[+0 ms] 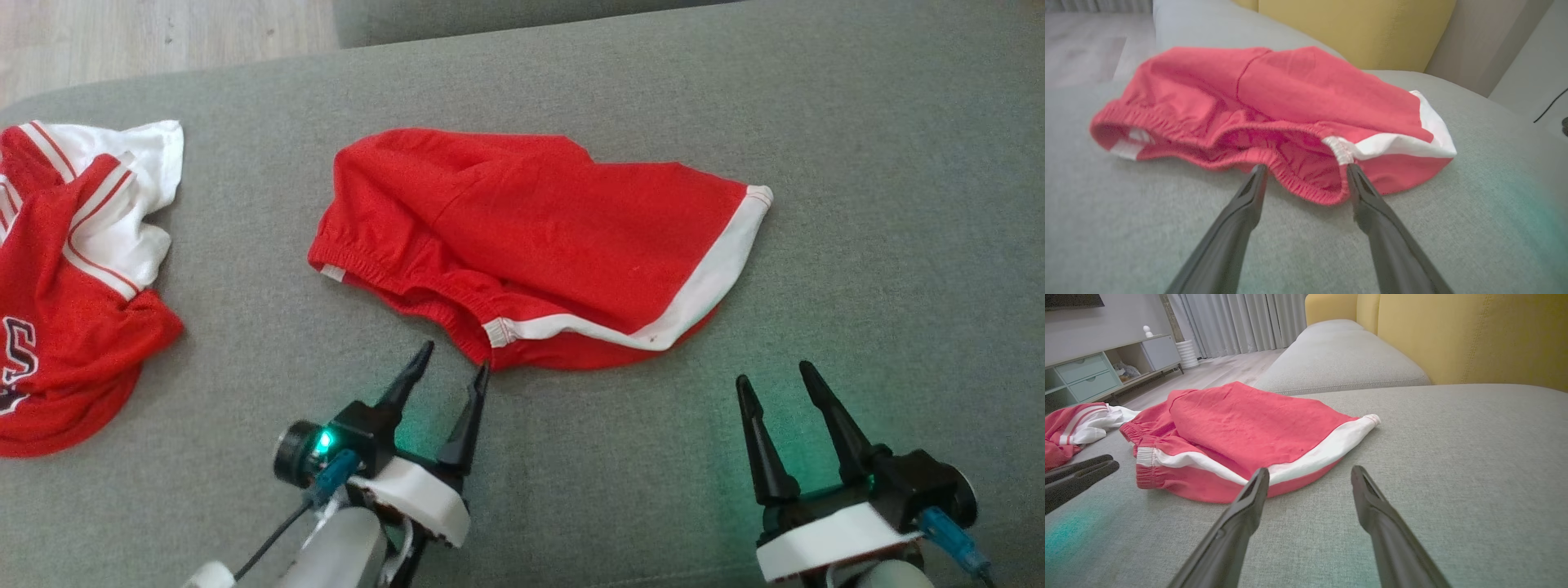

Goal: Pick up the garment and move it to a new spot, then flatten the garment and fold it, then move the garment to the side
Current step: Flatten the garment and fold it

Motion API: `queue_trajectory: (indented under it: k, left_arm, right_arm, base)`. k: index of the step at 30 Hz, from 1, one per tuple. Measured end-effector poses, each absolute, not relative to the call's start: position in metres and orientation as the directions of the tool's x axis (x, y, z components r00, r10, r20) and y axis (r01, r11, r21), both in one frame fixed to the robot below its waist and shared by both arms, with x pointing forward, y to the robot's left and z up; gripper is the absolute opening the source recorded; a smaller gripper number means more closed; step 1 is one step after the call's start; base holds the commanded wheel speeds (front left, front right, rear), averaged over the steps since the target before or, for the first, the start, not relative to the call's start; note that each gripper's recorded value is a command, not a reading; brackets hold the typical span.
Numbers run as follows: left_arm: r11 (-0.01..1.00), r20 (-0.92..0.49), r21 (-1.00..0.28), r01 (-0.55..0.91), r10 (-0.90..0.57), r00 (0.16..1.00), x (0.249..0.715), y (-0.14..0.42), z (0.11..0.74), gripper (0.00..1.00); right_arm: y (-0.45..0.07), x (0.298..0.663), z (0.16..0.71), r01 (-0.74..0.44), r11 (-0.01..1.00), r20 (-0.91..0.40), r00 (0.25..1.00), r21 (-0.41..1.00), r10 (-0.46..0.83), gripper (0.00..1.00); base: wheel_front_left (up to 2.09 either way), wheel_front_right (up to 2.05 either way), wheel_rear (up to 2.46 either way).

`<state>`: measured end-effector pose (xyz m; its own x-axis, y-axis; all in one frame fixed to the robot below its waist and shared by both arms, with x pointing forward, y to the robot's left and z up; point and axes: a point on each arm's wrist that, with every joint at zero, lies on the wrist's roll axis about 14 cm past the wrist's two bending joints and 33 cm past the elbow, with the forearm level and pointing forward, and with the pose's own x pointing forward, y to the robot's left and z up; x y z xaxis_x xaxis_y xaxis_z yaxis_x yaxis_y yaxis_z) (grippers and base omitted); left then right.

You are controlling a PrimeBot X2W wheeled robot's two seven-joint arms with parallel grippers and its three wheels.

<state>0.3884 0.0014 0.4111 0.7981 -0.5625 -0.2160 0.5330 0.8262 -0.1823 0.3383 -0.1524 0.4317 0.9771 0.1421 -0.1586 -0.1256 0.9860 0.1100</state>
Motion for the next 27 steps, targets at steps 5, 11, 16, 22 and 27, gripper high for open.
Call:
queue_trajectory:
  k: [5, 11, 16, 22, 27]
  left_arm:
    - [0.793, -0.269, -0.311, 0.524, -0.603, 0.751, 0.377, -0.014, 0.397, 1.0]
    - [0.769, -0.26, -0.352, 0.533, -0.628, 0.734, 0.39, -0.025, 0.399, 1.0]
    - [0.757, -0.262, -0.37, 0.539, -0.642, 0.721, 0.396, -0.032, 0.397, 0.37]
    - [0.732, -0.249, -0.384, 0.563, -0.669, 0.701, 0.393, -0.04, 0.4, 0.0]
    - [0.767, -0.185, -0.346, 0.54, -0.62, 0.762, 0.406, -0.009, 0.418, 0.0]
  right_arm:
    - [-0.15, 0.338, 0.428, -0.13, 0.985, -0.172, 0.974, 0.114, 0.148, 1.0]
    - [-0.152, 0.338, 0.421, -0.119, 0.986, -0.194, 0.971, 0.115, 0.14, 1.0]
    - [-0.155, 0.341, 0.418, -0.113, 0.987, -0.202, 0.97, 0.114, 0.134, 1.0]
    - [-0.153, 0.347, 0.417, -0.12, 0.986, -0.202, 0.969, 0.116, 0.142, 1.0]
    - [-0.148, 0.355, 0.417, -0.139, 0.983, -0.195, 0.968, 0.121, 0.161, 1.0]
  base:
    - [0.0, 0.0, 0.0]
    - [0.0, 0.0, 0.0]
    - [0.0, 0.0, 0.0]
    - [0.0, 0.0, 0.0]
    - [0.0, 0.0, 0.0]
